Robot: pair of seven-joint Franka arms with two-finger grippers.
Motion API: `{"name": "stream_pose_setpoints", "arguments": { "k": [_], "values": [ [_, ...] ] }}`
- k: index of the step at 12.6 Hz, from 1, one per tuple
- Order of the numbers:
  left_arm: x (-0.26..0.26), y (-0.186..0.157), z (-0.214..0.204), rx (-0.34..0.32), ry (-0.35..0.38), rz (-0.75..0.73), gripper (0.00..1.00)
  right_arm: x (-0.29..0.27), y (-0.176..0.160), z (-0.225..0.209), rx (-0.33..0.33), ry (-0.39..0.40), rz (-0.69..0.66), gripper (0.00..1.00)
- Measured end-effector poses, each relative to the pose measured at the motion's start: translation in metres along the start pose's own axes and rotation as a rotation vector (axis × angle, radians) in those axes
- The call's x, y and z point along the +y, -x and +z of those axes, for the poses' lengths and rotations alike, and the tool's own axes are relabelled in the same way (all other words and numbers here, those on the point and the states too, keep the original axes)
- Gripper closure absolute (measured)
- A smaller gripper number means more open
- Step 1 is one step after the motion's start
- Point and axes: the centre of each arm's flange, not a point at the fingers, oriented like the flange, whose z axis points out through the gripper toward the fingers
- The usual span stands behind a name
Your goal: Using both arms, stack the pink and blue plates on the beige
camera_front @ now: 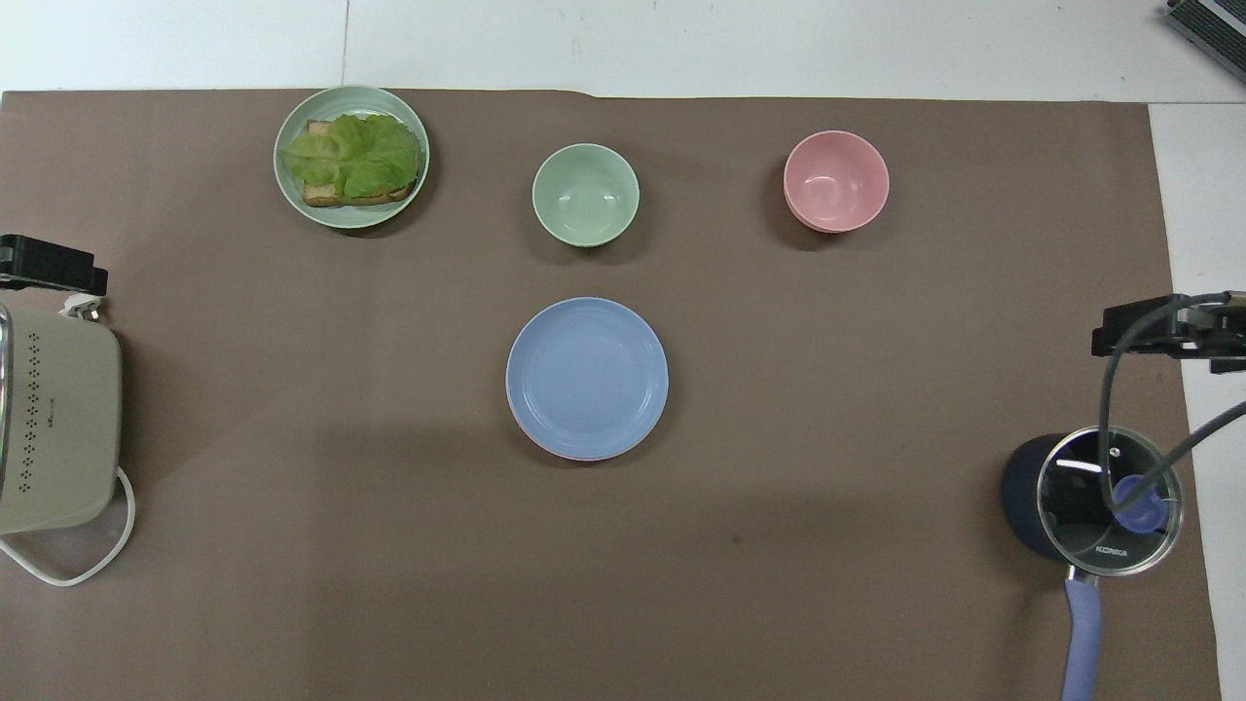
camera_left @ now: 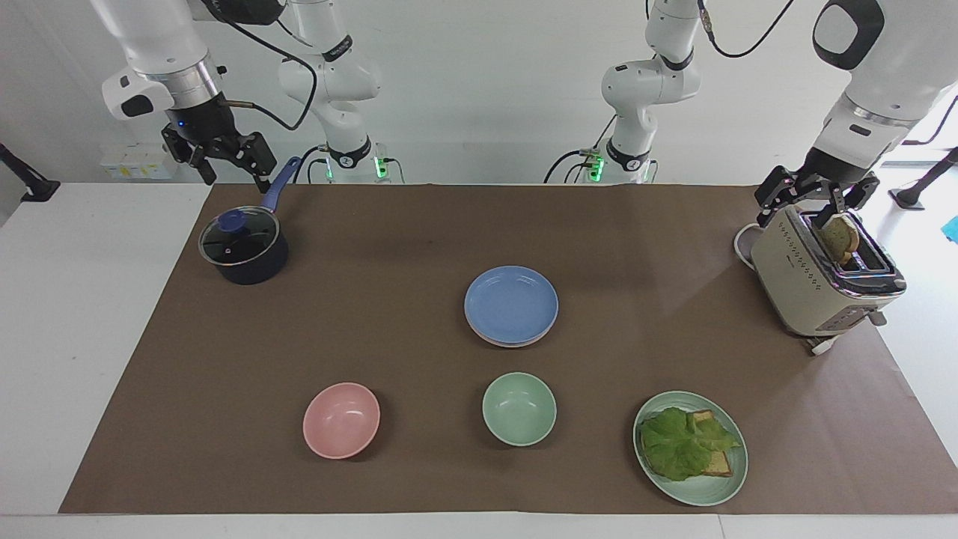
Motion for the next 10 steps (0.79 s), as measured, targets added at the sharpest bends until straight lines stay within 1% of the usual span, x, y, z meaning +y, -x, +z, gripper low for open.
{"name": "stream_pose_setpoints", "arguments": {
  "k": [5,9,10],
  "values": [
    [0.0000,0.0000,0.0000,0.000,0.000,0.000,0.00,-0.0090,0.0018,-0.0009,0.001,0.000,-0.121,0.00],
    [0.0000,0.0000,0.0000,0.000,0.000,0.000,0.00,-0.0094,0.0058,0.0020,-0.032,-0.007,-0.125,0.00],
    [0.0000,0.0000,0.0000,0.000,0.000,0.000,0.00,-0.0092,0.0065,0.0012,-0.032,-0.007,-0.117,0.00]
  ]
}}
